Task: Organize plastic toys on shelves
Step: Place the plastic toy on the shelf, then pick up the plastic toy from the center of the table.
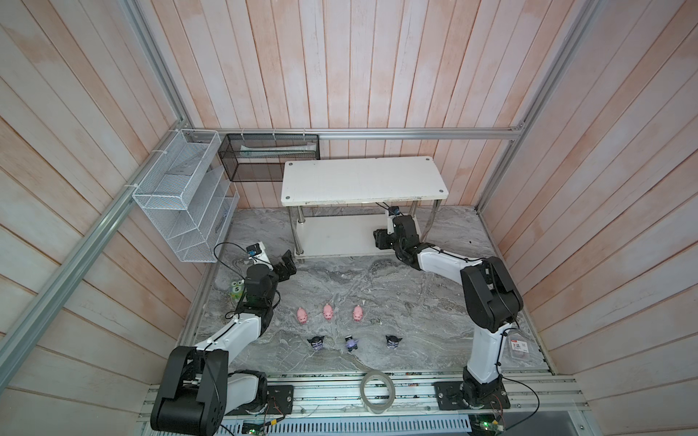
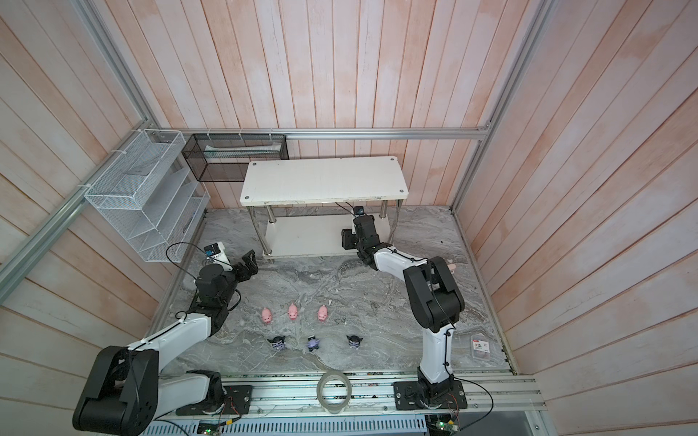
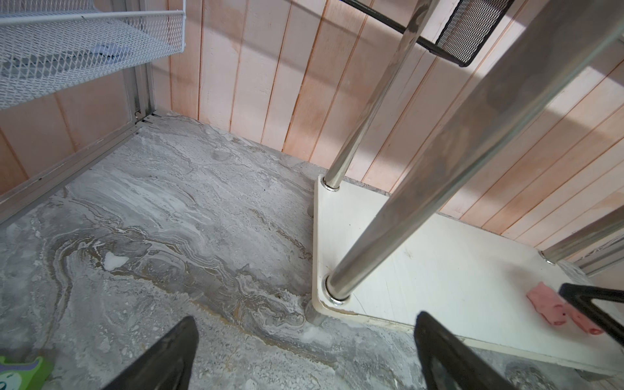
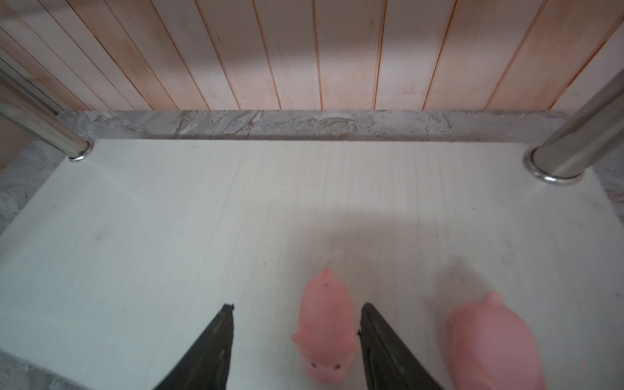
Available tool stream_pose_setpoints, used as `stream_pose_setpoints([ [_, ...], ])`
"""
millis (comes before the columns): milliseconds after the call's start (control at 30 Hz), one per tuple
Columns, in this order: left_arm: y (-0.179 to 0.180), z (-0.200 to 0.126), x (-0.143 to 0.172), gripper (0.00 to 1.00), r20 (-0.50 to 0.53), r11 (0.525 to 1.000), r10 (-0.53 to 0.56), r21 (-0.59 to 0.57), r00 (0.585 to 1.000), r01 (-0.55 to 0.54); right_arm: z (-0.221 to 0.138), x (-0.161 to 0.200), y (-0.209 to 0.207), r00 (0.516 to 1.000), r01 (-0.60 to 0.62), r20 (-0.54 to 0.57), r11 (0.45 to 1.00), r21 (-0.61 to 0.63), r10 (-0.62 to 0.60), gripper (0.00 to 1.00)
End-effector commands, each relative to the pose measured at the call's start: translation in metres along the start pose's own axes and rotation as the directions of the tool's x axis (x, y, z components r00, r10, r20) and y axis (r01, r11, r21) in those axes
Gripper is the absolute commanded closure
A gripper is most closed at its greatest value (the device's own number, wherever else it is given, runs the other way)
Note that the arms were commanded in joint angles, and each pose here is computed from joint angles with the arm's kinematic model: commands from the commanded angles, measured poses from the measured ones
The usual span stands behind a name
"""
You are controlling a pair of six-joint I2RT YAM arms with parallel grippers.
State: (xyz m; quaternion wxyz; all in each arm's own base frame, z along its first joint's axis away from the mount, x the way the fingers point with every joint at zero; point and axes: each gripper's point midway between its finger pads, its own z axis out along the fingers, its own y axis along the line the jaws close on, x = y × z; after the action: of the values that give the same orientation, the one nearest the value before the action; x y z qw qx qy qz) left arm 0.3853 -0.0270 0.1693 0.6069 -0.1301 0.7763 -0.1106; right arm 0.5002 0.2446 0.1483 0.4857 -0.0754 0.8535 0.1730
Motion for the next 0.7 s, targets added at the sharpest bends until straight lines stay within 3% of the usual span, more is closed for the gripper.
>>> stream_pose_setpoints([
  [0, 0.004, -0.001, 0.002, 0.0, 0.001, 1.0, 0.012, -0.019, 1.0, -0.012, -0.03, -0.032, 0.014, 0.996, -0.024, 0.086, 0.998, -0.065, 0.029, 0.39],
  [267, 0.005, -0.002, 0.0, 0.0, 0.006, 1.0, 0.014, -0.025, 1.0, -0.014, -0.091, -0.017, 0.037, 0.995, 0.027, 0.094, 0.993, -0.117, -0.016, 0.39],
  [467, 0.003, -0.003, -0.002, 0.0, 0.008, 1.0, 0.006, -0.019, 1.0, -0.005, -0.125, 0.044, 0.068, 0.998, 0.066, 0.012, 0.987, -0.147, -0.065, 0.38],
  [667, 0.002, -0.002, -0.002, 0.0, 0.01, 1.0, -0.013, -0.017, 1.0, 0.013, -0.134, 0.104, 0.104, 0.989, 0.046, -0.128, 0.968, -0.247, -0.079, 0.38],
])
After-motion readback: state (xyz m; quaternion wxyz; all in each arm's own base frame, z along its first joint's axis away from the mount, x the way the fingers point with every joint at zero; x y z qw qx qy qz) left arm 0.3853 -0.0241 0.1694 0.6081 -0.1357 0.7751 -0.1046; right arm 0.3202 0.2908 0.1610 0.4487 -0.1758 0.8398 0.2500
